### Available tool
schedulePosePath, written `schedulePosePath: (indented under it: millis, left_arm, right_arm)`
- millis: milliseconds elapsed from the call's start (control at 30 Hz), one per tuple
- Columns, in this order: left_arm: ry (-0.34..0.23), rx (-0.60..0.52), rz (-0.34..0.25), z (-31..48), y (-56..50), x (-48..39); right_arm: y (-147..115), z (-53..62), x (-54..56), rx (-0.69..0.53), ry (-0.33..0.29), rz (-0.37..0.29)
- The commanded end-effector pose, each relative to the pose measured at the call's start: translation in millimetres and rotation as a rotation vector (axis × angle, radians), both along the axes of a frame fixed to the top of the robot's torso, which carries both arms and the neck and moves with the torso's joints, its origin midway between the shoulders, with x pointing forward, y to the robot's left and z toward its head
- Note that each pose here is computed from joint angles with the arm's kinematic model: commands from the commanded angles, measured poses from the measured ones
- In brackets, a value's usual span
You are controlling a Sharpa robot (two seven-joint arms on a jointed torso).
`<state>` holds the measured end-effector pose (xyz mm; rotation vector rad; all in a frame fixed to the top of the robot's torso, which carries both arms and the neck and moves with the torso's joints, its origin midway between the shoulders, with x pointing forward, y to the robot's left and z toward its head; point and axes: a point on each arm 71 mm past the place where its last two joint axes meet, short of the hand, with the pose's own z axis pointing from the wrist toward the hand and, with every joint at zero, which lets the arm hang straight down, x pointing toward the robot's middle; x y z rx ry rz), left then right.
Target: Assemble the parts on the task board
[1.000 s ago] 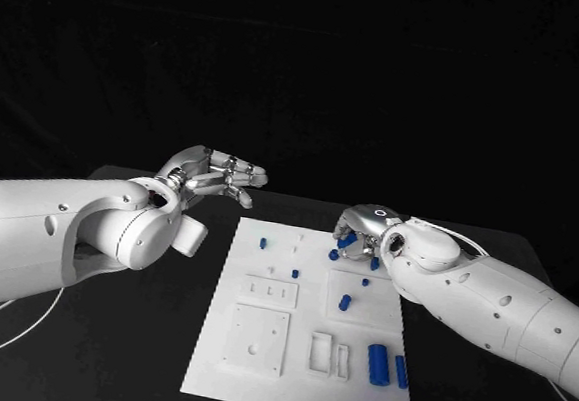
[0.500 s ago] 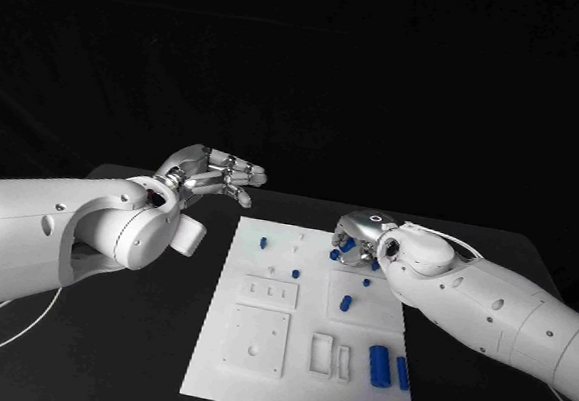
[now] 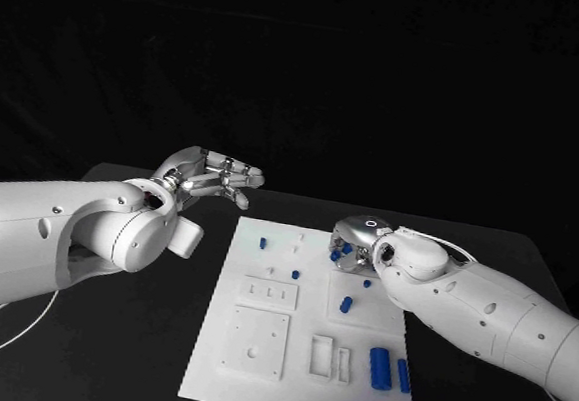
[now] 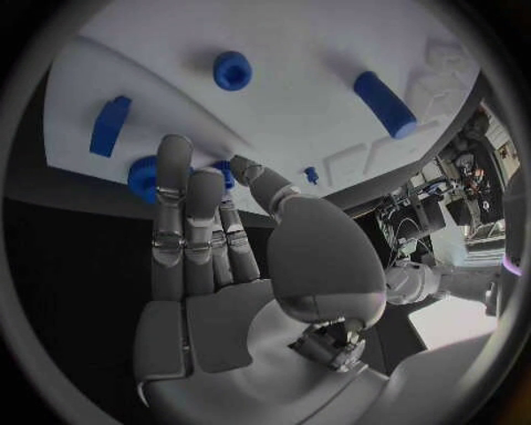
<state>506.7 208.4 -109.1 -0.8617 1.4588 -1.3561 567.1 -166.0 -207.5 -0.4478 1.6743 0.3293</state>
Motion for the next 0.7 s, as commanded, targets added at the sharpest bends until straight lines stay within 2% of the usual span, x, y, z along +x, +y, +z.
schedulePosePath:
  millis: [33, 300, 700]
  left_arm:
    - [-0.015, -0.001, -0.011, 2.5, -2.0, 0.1]
    - [-0.013, -0.001, -0.012, 2.4, -2.0, -0.2]
    - [-0.008, 0.001, -0.010, 2.0, -0.7, 0.3]
  right_arm:
    - [3, -1.0, -0.8, -0.018, -0.003, 0.009]
    - [4, 0.5, -1.5, -0.013, -0.026, 0.016]
    - [7, 11.8, -4.5, 0.016, -0.175, 0.008]
